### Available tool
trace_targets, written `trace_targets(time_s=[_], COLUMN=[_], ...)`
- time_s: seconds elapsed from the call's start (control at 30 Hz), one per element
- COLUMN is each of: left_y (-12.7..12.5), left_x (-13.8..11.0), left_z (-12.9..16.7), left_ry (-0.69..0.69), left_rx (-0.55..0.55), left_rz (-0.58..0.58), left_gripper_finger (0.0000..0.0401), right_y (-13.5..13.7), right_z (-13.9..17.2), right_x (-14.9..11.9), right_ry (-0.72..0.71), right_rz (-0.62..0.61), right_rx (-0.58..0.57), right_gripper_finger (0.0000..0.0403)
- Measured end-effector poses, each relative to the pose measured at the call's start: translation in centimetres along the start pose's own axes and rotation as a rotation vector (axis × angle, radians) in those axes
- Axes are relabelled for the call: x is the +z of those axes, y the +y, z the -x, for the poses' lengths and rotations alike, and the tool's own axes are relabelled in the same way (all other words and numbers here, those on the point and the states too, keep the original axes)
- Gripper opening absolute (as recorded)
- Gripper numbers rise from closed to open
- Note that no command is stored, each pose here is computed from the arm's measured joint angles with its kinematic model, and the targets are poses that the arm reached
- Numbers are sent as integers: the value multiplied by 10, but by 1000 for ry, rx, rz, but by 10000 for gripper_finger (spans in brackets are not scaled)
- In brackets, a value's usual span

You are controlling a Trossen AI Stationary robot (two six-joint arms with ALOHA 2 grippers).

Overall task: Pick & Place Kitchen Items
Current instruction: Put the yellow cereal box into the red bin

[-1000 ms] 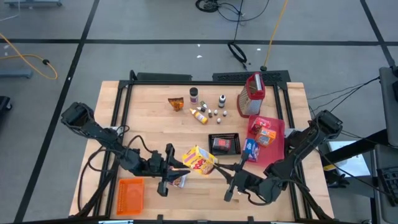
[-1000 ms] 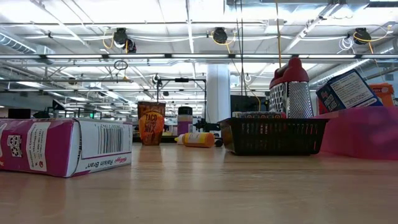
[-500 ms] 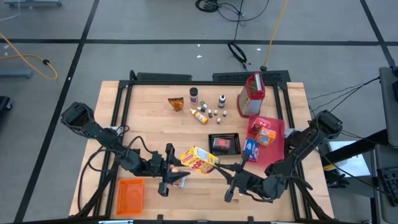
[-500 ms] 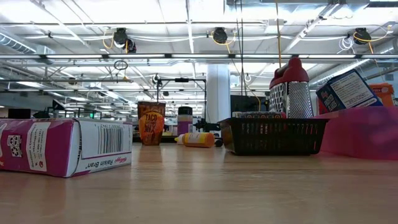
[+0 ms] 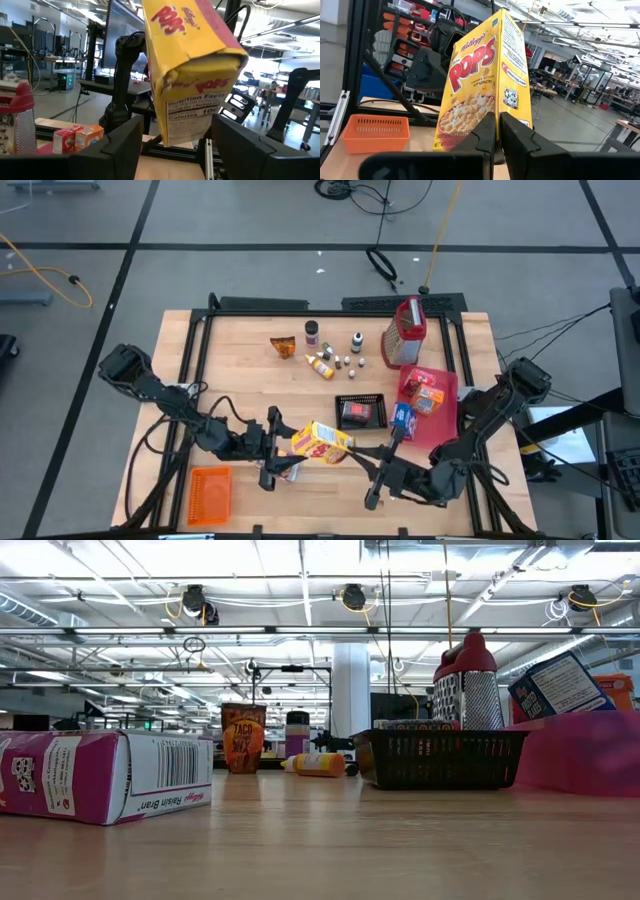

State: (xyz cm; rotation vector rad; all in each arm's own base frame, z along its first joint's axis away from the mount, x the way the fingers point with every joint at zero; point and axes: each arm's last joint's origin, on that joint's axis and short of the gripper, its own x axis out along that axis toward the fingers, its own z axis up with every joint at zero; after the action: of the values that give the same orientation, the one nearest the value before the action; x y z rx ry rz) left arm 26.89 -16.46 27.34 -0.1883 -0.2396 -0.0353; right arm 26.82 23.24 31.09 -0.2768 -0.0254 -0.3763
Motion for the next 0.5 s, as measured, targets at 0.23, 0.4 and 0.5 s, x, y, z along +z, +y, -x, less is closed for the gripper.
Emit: trace_targets(time_s=[0.23,0.4,0.5], left_y=[-3,-5,-4], left_x=[2,9,13], left_z=[1,2,2], left_ry=[-19,-86,-117], left_rx=[-47,-55,-50], left_rz=[22,21,27], left_gripper_finger=[242,242,242], right_y=[0,0,-3], right_z=[-1,-5,-13], right_x=[-1,-7,-12], right_ry=[7,36,56], right_rz=[1,-22,-44], right_rx=[-6,-3,-23], right_gripper_finger=[15,15,15])
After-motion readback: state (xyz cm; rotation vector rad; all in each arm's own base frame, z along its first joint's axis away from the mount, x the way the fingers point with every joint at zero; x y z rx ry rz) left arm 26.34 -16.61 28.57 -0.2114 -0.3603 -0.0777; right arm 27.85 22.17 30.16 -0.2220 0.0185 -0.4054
